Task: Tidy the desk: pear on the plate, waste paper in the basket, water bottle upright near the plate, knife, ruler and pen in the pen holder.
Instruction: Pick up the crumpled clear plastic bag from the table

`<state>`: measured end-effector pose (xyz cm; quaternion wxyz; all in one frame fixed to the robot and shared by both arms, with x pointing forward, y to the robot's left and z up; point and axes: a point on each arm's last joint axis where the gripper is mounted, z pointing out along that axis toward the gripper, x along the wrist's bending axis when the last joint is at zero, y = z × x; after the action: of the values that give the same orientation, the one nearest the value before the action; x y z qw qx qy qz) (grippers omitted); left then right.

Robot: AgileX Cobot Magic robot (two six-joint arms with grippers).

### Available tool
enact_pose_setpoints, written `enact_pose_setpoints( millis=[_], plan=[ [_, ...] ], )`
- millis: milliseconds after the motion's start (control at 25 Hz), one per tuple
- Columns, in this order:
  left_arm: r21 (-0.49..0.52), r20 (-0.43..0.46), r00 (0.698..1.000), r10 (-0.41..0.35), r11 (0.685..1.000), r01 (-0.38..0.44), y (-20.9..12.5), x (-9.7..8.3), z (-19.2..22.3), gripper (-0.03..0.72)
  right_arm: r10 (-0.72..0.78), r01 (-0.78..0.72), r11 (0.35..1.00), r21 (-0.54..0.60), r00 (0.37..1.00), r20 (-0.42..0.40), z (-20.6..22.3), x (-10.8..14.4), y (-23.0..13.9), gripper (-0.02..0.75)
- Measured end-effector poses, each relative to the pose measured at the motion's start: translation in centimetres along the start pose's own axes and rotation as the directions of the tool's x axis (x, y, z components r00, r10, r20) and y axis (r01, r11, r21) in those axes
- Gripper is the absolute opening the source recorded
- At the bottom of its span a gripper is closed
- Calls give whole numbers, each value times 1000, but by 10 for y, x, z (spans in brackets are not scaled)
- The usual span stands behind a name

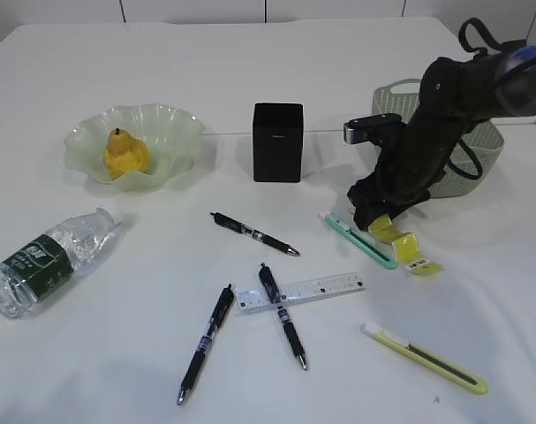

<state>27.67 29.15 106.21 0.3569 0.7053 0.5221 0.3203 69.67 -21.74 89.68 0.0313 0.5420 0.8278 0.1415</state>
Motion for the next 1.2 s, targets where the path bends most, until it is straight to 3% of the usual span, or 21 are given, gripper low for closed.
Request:
enact_pose_setpoints(
  millis=[240,600,1200],
  plan=[
    [0,-2,1000,1,1000,-1,0,0,0,274,0,0,1000,1,1000,-1,0,0,0,463],
    [1,-4,1000,3,1000,-3,0,0,0,274,0,1,1000,20,1000,-9,0,1,-1,281],
    [1,-4,1000,3,1000,-3,0,0,0,274,-19,22,998,56,999,-47,-22,3,15,267]
  ],
)
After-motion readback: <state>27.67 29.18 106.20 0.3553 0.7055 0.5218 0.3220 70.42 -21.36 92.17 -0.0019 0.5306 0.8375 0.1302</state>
